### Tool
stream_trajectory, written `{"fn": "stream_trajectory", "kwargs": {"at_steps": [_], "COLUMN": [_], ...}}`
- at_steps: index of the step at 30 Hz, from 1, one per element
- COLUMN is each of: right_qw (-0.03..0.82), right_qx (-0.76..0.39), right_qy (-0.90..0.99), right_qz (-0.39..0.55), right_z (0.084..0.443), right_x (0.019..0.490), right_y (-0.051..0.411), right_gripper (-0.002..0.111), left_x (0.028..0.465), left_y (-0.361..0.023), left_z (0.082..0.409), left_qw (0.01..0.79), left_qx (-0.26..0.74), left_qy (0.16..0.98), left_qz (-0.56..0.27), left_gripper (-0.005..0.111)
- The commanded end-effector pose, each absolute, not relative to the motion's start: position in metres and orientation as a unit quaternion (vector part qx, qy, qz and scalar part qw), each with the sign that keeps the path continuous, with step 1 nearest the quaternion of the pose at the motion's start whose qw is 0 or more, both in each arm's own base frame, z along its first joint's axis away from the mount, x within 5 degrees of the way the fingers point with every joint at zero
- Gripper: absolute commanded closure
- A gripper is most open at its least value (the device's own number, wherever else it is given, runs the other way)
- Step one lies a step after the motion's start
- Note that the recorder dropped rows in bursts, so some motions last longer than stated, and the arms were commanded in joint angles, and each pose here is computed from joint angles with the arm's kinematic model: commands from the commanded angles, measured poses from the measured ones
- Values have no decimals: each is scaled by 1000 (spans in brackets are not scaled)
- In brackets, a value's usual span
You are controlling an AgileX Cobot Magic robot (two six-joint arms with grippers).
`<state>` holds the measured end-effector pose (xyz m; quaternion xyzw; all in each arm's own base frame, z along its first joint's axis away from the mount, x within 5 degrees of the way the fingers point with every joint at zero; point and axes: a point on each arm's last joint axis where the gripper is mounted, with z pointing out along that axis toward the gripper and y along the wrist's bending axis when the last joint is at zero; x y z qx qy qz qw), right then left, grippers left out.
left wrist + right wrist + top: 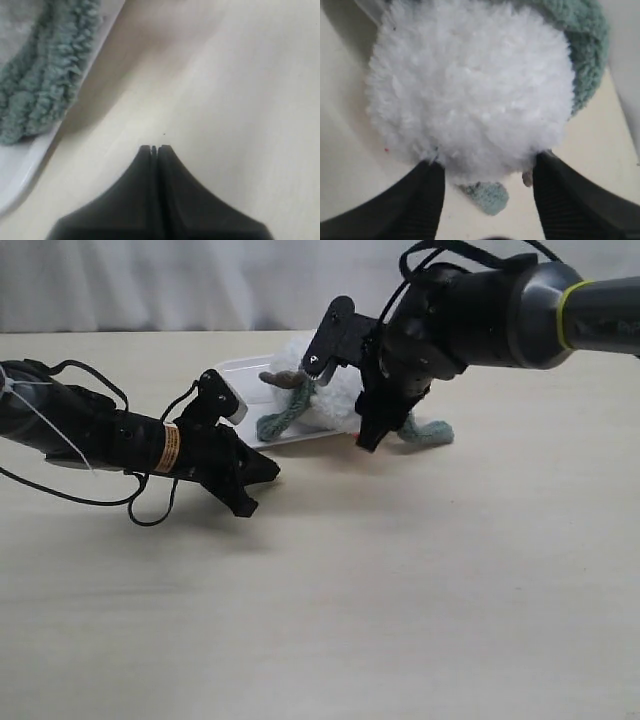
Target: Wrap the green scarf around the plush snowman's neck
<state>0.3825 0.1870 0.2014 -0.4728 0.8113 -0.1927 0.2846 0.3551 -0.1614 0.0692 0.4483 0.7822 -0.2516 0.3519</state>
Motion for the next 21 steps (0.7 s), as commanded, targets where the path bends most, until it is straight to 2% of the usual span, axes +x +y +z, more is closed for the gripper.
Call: {"fn": "stream_trajectory", "kwargs": {"at_steps": [1,7,10,16,21], "right_qw": [366,457,482,451,421], "right_qx": [-465,-447,-392,-331,-234], "right_qy": [783,759,775,816,871], "right_qz": [-191,-125,-115,-144,-100], "right_z": [217,232,235,212,255], "right_x": [390,411,441,474,465], "right_y": [197,213,207,200,173], "right_gripper": [66,67,67,67,67], "left_x": [357,357,357,356,357], "left_y": [-162,-162,-163,-163,-164], "left_z": [71,71,72,72,80], "left_qw": [357,360,362,362,368], "left_qx": [445,450,450,450,449], "left_qy": [782,778,775,774,772], "left_qz": [-250,-251,-257,-260,-261], "left_gripper": [107,107,107,107,107]}}
